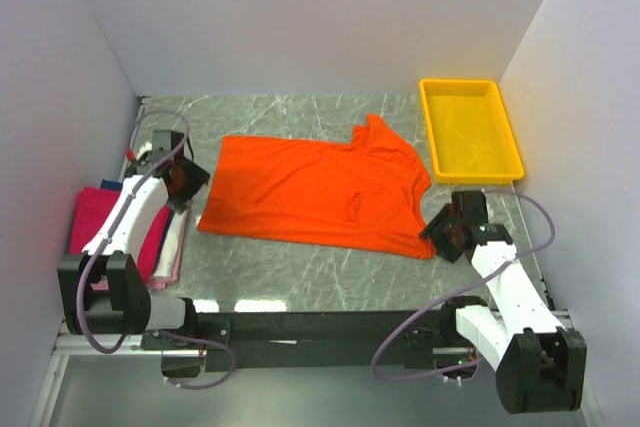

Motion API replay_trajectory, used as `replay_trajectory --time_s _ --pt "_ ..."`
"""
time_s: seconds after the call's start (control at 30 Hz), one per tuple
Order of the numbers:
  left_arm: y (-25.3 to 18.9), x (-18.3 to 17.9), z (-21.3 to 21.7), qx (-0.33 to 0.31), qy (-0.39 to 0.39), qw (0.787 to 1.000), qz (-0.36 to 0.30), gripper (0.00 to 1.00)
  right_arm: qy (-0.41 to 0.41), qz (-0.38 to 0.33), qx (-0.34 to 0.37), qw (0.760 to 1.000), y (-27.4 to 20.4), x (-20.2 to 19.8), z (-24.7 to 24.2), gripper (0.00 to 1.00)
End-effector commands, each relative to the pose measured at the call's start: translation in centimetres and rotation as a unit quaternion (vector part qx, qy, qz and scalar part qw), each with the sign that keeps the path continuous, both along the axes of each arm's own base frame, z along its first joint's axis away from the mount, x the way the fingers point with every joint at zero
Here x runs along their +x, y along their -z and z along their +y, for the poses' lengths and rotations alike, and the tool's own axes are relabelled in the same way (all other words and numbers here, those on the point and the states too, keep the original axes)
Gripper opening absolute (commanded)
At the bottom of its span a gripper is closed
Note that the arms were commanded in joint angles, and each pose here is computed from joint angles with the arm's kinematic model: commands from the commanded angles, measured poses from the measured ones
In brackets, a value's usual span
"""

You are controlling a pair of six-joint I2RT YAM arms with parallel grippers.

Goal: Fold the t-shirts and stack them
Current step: Fold the tshirt

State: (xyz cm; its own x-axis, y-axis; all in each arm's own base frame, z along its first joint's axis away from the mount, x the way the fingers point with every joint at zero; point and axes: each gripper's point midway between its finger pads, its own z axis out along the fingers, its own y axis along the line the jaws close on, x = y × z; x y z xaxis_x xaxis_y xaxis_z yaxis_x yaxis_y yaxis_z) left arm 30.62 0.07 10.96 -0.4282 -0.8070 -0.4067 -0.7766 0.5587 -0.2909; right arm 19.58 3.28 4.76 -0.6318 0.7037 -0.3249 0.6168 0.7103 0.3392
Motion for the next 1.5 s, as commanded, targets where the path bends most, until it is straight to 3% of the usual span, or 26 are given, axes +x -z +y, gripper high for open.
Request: replay_trajectory --time_s 0.0,0.23,0.4,0.43,0.47,0.53,0.87,1.47 --pt "-4.5 3.3 0.3 0.02 0.026 0.997 -0.065 0.7 -0.027 -0.061 -0.058 0.996 -4.4 3.9 -0.4 0.63" --pt "-2.3 6.7 -4.7 -0.008 0.096 0.994 -0.047 0.41 -0.139 -0.125 -0.035 0.982 -8.3 8.8 6.6 0.63" --pt "1.3 6.8 -8.0 -0.045 0.12 0.991 -0.023 0.28 -0.169 -0.084 -0.025 0.982 -4.5 10.5 9.6 0.61" --pt "2.3 7.2 -8.3 -0.051 0.121 0.991 -0.021 0.22 -0.171 -0.076 -0.024 0.982 -3.7 10.5 9.8 0.61" --pt "3.1 7.1 -8.5 -0.056 0.12 0.991 -0.014 0.1 -0.172 -0.065 -0.026 0.983 -2.4 10.8 10.1 0.61" --pt "5.3 6.4 -8.5 -0.057 0.107 0.993 0.011 0.01 -0.171 -0.038 -0.031 0.984 -0.1 10.4 10.2 0.6" --pt "10.5 1.3 -5.5 -0.013 0.025 0.996 0.084 0.01 -0.166 0.009 -0.024 0.986 4.6 8.7 10.0 0.6" --pt "9.1 -4.6 -4.1 -0.006 0.016 0.996 0.082 0.02 -0.174 0.051 0.003 0.983 5.9 0.3 8.3 0.61"
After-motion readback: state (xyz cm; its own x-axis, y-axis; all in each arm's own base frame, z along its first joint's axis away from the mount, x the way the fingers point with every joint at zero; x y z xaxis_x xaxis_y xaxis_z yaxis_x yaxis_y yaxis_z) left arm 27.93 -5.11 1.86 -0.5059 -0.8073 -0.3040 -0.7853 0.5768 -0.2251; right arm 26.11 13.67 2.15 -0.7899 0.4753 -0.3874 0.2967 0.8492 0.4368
